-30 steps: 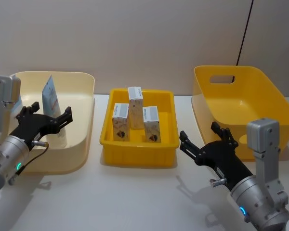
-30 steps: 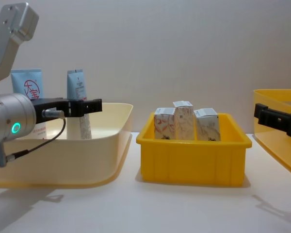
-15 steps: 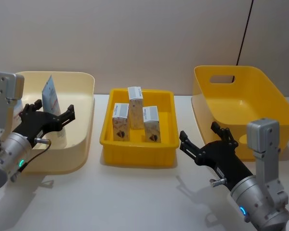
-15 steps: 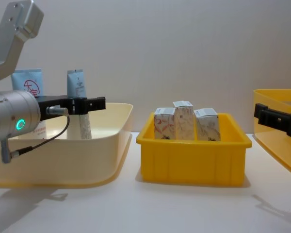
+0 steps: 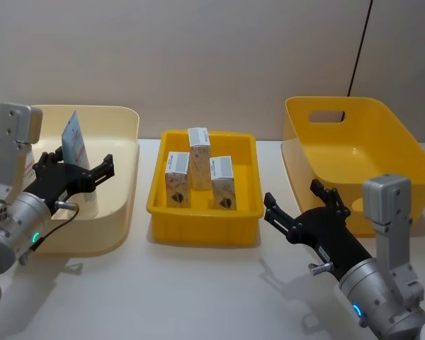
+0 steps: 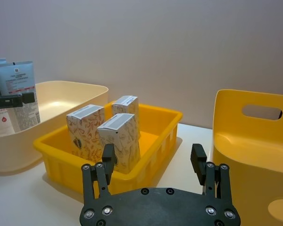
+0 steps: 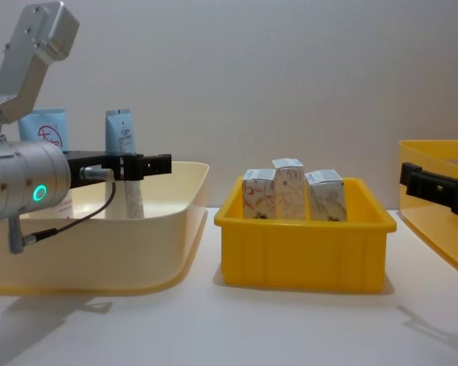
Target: Bimanual collaborative sorting of washing and personal care products
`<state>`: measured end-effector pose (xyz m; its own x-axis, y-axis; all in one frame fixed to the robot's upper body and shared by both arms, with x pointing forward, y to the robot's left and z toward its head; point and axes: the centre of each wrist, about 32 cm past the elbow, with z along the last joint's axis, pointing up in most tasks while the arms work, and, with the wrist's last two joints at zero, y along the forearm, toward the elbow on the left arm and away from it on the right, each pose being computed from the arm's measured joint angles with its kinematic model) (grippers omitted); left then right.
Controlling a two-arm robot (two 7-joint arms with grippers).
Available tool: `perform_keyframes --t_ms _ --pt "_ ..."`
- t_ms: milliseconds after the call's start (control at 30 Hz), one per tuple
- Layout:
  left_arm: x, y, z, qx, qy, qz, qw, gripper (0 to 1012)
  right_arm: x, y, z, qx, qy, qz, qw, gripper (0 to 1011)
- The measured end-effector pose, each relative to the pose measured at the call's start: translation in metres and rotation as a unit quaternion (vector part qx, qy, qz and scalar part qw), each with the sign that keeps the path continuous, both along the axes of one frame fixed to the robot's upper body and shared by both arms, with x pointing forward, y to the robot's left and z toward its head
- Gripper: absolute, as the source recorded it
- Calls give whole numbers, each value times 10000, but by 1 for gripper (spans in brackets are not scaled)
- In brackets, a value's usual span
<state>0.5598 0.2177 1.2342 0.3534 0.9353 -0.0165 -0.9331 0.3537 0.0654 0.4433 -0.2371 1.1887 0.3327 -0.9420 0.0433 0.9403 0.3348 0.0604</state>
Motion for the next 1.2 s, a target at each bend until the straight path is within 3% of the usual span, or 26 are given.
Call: perform_keyframes --t_ms 167,400,833,1200 --pt "7 -4 4 12 19 -3 10000 969 0 0 0 0 0 0 10000 1001" --pt "14 -12 9 27 38 -10 10000 814 0 0 0 0 0 0 10000 1001" --pt "18 -17 10 35 51 -13 10000 362 0 0 0 0 0 0 10000 1001" --pt "20 -18 13 39 51 -12 10000 253 0 0 0 0 0 0 10000 1001"
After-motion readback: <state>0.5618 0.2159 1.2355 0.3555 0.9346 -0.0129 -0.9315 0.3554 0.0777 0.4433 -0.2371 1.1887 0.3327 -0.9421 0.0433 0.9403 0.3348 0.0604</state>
